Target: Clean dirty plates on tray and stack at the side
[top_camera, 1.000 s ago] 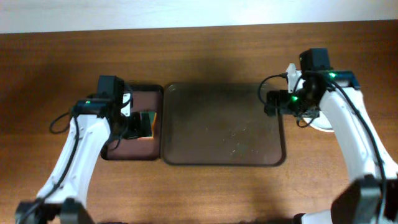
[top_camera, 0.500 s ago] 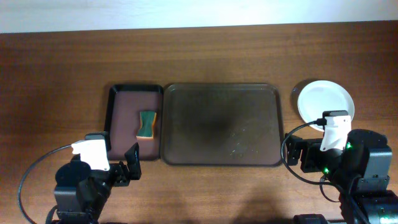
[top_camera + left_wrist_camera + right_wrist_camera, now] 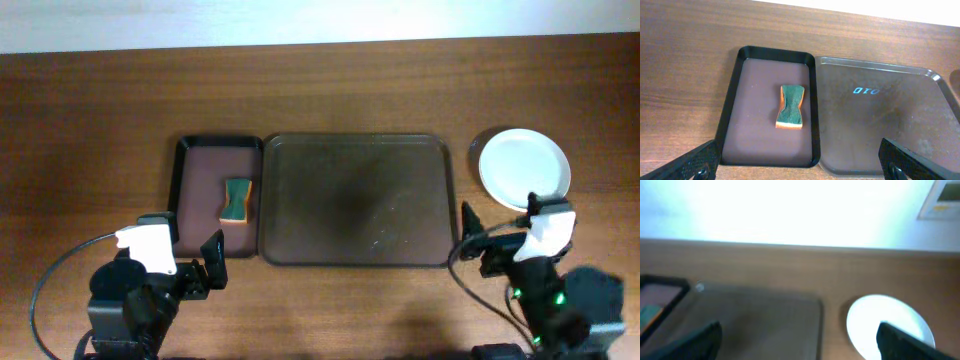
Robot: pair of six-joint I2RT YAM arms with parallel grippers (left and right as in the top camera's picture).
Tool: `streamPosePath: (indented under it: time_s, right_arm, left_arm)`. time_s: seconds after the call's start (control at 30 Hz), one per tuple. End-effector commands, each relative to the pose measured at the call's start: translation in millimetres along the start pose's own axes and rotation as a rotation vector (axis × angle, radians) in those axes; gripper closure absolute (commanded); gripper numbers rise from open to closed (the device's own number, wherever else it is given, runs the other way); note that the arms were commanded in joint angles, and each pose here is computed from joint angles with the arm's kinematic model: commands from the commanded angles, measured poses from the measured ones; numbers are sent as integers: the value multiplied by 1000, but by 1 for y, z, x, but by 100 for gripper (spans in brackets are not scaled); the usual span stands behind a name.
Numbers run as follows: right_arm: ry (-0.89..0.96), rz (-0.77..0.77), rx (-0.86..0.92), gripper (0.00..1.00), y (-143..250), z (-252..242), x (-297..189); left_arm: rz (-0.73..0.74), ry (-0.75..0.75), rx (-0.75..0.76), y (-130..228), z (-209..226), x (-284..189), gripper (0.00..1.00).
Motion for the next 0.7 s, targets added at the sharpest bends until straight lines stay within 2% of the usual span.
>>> streamPosePath:
  time_s: [0.0,0.1,0.17,0.3,0.37,0.67]
  right_arm:
    - [-19,-180,-28,1,16,6,2]
    - [-19,-341,-41,1,28,7,5]
    - [-18,-358,-42,1,39,6,13]
    - [-8,-273,-107,1,86,5,34]
    - [-16,-134,-132,1,118,6,41]
    - [-17,-132,-129,1,118,6,41]
  left_arm:
    - [1,4,15,1,0,0,1]
    - [1,4,15,1,0,0,1]
    - [1,4,15,1,0,0,1]
    - [1,4,15,1,0,0,1]
    - [1,4,15,1,0,0,0]
    - [1,4,15,1,0,0,1]
Point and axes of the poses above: each gripper's point midway between its finger pads, its own x axis out along the fingers, its own z axis along the line the jaws close on, y = z × x, the point moved 1 cm from there along -x, back along the fingers, and after that the axes turned 1 degree about -x, right-handed, at the moved point
